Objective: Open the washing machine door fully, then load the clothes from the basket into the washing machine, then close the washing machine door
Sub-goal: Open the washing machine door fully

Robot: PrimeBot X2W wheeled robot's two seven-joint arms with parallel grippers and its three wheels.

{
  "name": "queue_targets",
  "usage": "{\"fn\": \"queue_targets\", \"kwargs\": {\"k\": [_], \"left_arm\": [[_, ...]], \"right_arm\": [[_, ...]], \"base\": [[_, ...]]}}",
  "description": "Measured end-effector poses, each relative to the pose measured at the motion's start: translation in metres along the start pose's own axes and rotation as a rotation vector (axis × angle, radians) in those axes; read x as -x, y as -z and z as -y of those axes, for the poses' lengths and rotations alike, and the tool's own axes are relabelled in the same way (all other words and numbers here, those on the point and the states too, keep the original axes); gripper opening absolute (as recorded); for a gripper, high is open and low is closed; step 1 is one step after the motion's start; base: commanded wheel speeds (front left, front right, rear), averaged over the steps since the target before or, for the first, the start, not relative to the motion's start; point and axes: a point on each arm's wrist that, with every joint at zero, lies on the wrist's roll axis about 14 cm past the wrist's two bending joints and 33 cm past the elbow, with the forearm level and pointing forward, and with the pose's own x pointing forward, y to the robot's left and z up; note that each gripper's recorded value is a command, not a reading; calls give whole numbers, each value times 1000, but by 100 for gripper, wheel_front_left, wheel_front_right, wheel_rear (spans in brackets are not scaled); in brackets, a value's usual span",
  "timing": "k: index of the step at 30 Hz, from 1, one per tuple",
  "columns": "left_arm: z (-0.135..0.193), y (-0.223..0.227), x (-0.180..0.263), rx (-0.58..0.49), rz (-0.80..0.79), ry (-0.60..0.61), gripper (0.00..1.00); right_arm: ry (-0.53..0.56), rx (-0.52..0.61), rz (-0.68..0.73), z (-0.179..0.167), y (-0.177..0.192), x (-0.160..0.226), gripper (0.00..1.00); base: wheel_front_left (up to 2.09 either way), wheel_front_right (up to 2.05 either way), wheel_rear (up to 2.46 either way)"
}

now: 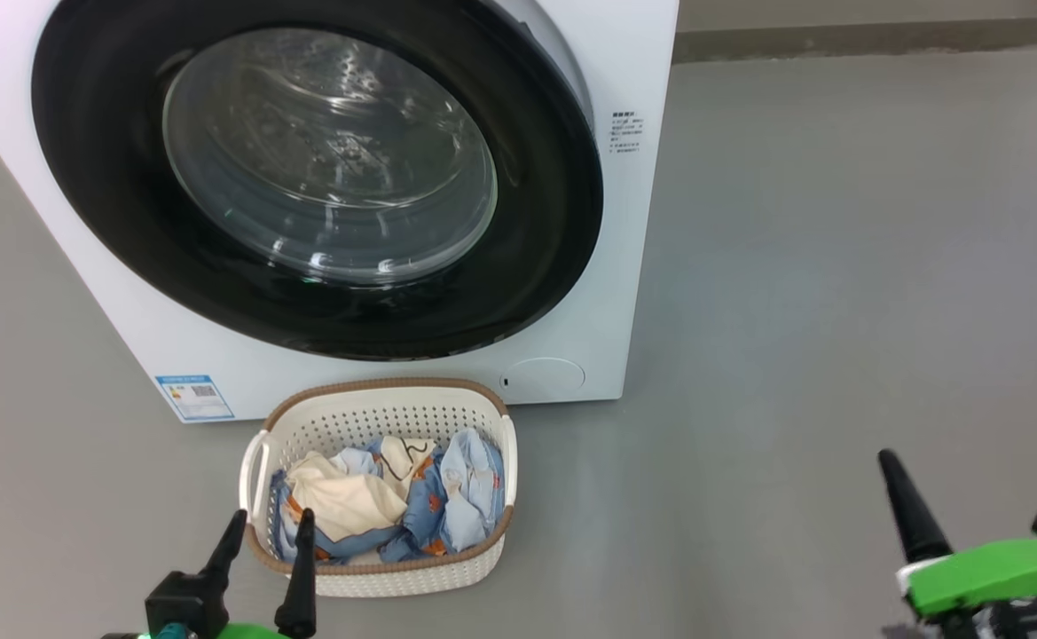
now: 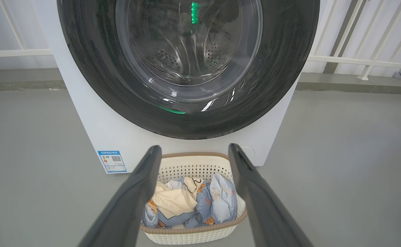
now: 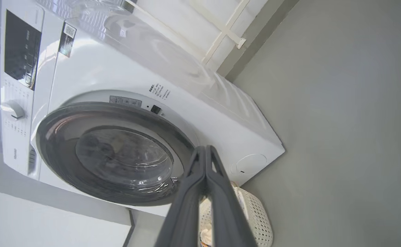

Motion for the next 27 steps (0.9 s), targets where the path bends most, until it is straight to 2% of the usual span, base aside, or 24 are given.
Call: {"fn": "queue_targets", "kwargs": {"k": [5,11,17,27], "left_arm": [[0,2,-6,4,-8,1,100],[2,-5,-25,11,12,10,100],[4,-3,-44,3,8,22,100],[3,6,-72,-3,-6,33,100]], "right_arm": [[-7,-273,5,2,-9,-17,0],[-51,-484,-28,-10,-12,-51,0],[-121,-617,-107,-33,-7,-94,0],[-236,-698,-217,-70,-13,-168,0]], "base": [[0,0,0],[0,0,0],[0,0,0],[0,0,0]]}}
